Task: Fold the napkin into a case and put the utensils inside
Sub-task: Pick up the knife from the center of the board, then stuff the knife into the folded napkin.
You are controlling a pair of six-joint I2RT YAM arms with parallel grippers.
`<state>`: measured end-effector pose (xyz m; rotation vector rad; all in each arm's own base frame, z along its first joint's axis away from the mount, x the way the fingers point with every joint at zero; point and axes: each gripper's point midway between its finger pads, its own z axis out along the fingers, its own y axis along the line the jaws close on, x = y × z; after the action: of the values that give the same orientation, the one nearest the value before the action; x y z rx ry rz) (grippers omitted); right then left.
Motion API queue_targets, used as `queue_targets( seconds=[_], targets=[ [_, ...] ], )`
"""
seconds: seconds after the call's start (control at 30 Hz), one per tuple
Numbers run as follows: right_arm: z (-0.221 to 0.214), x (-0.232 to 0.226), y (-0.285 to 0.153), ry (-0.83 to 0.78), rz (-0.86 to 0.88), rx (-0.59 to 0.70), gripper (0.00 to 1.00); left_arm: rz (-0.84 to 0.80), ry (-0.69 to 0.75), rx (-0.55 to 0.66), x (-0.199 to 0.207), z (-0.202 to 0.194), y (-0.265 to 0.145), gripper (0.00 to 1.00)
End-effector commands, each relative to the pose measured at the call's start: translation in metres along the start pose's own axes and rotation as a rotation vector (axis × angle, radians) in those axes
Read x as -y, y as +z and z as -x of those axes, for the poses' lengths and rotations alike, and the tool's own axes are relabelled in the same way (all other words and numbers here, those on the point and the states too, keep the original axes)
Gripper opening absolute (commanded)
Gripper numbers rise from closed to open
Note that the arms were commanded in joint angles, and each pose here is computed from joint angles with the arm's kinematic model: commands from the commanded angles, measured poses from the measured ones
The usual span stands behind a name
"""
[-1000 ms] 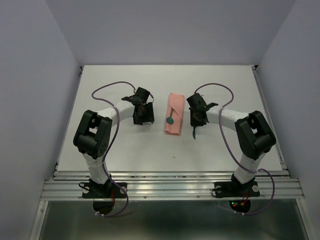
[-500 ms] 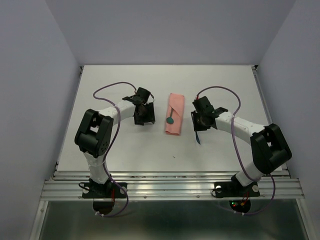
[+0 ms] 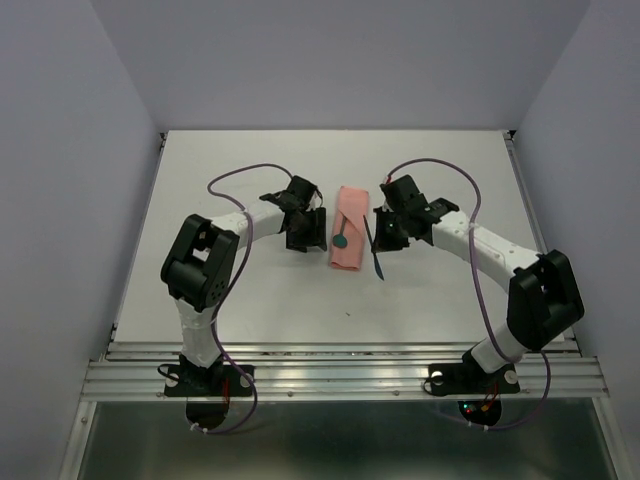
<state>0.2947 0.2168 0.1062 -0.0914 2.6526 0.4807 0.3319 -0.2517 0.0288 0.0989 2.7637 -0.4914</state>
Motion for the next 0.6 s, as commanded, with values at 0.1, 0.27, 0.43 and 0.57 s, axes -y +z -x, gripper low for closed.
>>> queue_targets(
  seconds=[0.1,0.27,0.43,0.57],
  targets=[
    [-0.007,-0.022,0.005,0.016,0.059,-0.066,0.01,-0.061,-0.022,-0.042,0.012,-0.016,0.003,0.68],
    [-0.017,-0.028,0.018,0.007,0.041,-0.112,0.01,-0.078,-0.001,-0.05,0.024,-0.018,0.006,0.68],
    [-0.016,-0.023,0.027,0.048,-0.001,-0.11,0.01,-0.092,0.006,-0.055,0.03,-0.024,0.007,0.68],
    [-0.014,-0.023,0.035,0.067,-0.019,-0.125,0.01,-0.099,0.008,-0.063,0.03,-0.027,0.008,0.68]
  ],
)
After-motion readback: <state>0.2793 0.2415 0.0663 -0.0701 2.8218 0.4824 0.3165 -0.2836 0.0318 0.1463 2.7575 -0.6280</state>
